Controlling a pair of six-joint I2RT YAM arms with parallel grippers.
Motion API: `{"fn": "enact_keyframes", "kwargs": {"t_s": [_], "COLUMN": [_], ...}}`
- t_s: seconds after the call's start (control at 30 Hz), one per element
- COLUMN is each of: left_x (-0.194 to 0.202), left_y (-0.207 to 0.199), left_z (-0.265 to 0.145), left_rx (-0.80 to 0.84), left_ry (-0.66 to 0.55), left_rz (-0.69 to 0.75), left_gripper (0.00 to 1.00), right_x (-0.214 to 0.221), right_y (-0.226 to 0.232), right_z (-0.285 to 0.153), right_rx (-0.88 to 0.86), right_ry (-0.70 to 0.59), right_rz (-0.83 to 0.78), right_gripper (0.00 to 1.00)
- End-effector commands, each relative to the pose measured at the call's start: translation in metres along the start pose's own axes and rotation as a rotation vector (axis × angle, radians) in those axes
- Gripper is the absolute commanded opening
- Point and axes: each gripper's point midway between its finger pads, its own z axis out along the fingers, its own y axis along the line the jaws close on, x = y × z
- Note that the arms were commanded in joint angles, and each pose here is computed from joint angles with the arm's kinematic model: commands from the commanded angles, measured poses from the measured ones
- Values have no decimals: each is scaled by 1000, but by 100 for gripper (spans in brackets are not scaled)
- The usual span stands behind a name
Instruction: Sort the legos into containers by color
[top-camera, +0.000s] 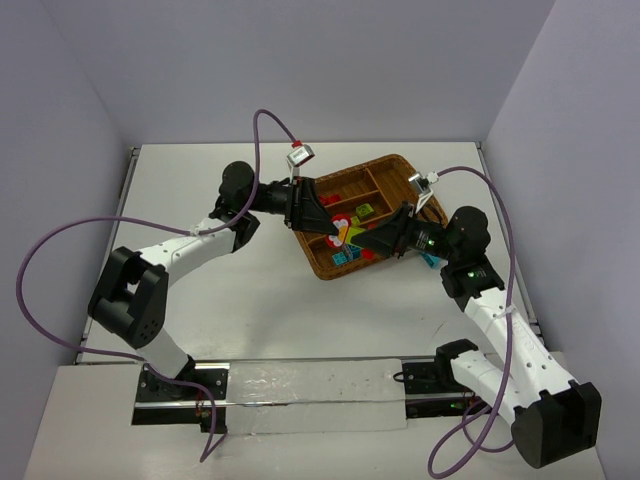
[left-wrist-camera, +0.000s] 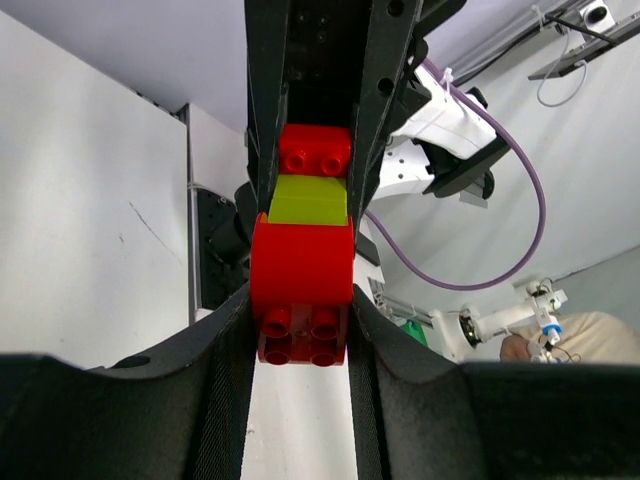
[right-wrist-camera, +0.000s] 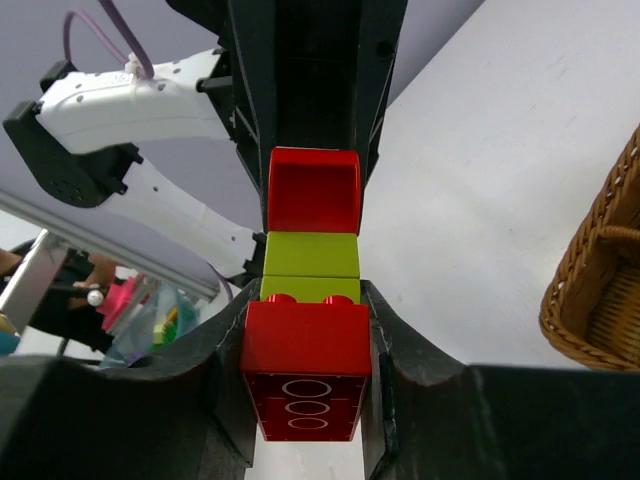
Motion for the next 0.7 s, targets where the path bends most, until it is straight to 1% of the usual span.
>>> {"fn": "enact_keyframes", "kwargs": {"t_s": [0.0, 0.03, 0.07, 0.2, 0.23, 0.27, 0.3, 0.37, 0.43, 0.67], "left_x": [-7, -7, -8, -10, -13, -13, -17, -22, -24, -31], "left_y": [-14, -15, -15, -15, -19, -16, -21, -17, -14, -5], "left_z": [2, 3, 2, -4, -7, -12, -17, -34, -42, -45], "left_rx": [26, 26, 24, 16, 24, 15, 26, 5, -10, -60], "left_ry": [-12, -12, -13, -26, -38, -43, -60, -91, -103, -127], "left_rz": [73, 75, 77, 76, 101, 70, 106, 91, 85, 73], "left_gripper": [0, 0, 0, 0, 0, 0, 0, 0, 0, 0], "right_x": [-9, -9, -8, -4, -3, -1, -1, 4, 7, 4], "right_y": [8, 6, 4, 0, -1, -1, -4, -6, -9, -20], "right_z": [2, 1, 0, -4, -5, -6, -8, -14, -19, -24], "right_rx": [-19, -9, 3, 35, 43, 45, 58, 75, 100, 177], "right_ry": [-30, -31, -31, -27, -26, -25, -31, -33, -36, -62], "right_rz": [-66, -62, -60, -61, -67, -70, -68, -71, -65, -61], "right_gripper": [5, 1, 0, 0, 0, 0, 0, 0, 0, 0]}}
